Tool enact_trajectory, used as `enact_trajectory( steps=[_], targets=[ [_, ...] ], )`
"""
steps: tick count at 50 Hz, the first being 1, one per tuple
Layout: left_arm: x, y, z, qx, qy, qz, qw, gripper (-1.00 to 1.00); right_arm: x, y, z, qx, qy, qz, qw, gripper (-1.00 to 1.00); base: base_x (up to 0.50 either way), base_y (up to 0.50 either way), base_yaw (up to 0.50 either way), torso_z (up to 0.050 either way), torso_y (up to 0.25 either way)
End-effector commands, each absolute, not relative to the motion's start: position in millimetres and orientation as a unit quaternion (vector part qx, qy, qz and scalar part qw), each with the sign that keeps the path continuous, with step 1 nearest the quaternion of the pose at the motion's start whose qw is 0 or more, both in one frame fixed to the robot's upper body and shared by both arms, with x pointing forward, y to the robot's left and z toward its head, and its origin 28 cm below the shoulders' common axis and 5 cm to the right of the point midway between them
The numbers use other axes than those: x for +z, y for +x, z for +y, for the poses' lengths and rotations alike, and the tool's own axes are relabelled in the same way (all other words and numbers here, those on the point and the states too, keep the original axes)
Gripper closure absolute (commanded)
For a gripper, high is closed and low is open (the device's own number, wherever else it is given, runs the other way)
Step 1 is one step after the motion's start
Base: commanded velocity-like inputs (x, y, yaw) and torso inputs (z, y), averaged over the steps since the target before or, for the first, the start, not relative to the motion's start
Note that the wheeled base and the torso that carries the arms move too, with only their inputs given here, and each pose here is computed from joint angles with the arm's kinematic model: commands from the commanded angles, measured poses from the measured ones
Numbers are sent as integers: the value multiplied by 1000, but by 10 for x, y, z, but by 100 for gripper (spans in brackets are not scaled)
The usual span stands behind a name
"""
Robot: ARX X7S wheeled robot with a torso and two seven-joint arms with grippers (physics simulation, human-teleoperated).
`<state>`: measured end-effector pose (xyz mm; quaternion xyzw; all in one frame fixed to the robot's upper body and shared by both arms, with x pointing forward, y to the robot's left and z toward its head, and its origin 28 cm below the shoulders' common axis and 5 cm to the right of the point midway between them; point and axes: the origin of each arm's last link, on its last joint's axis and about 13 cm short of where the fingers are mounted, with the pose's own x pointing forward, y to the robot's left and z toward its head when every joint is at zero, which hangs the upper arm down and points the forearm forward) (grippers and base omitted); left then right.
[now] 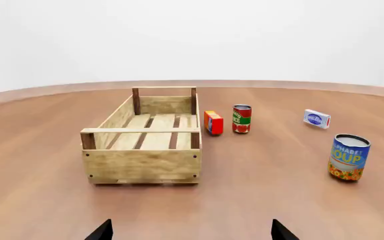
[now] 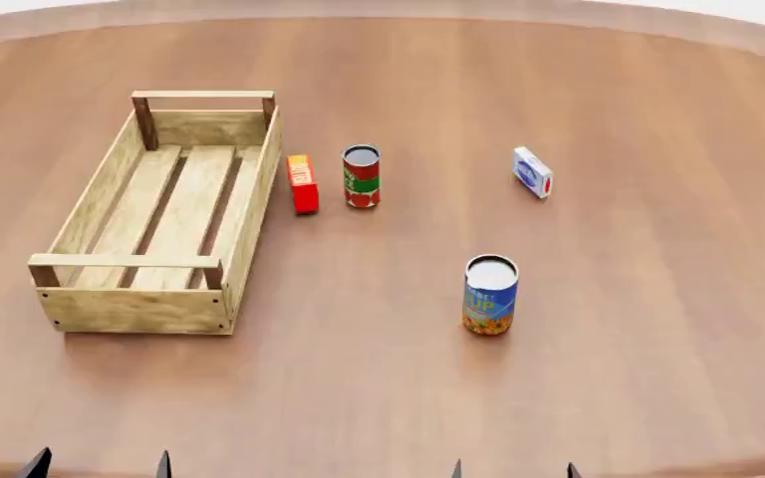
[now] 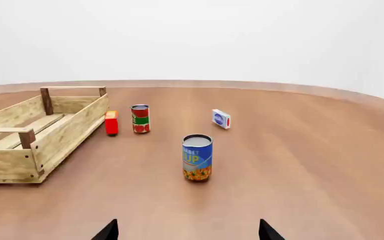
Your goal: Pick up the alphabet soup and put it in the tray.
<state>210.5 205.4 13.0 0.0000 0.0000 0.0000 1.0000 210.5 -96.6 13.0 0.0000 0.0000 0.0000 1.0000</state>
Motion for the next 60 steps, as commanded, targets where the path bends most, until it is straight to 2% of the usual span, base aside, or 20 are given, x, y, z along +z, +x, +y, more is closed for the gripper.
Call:
enact_trajectory(
  steps=[1,10,30,46,60],
  targets=[
    [129,2106,2055,0,1,0,1000,-100,131,2100,-964,2,3,-3,1000,-100,0,0,0,0,0],
    [126,2103,2051,-4,3,-1,1000,-100,126,2104,-938,11,-26,-1,1000,-100,86,190,0,0,0],
    [113,2115,2040,-12,5,1,1000,-100,122,2131,-933,18,-29,1,999,-100,286,483,0,0,0],
    [111,2114,2040,-16,10,-2,1000,-100,126,2134,-931,22,-30,-2,999,-100,425,412,0,0,0],
    [112,2108,2039,-17,10,-1,1000,-100,125,2132,-930,24,-29,-3,999,-100,500,165,0,0,0]
  ],
)
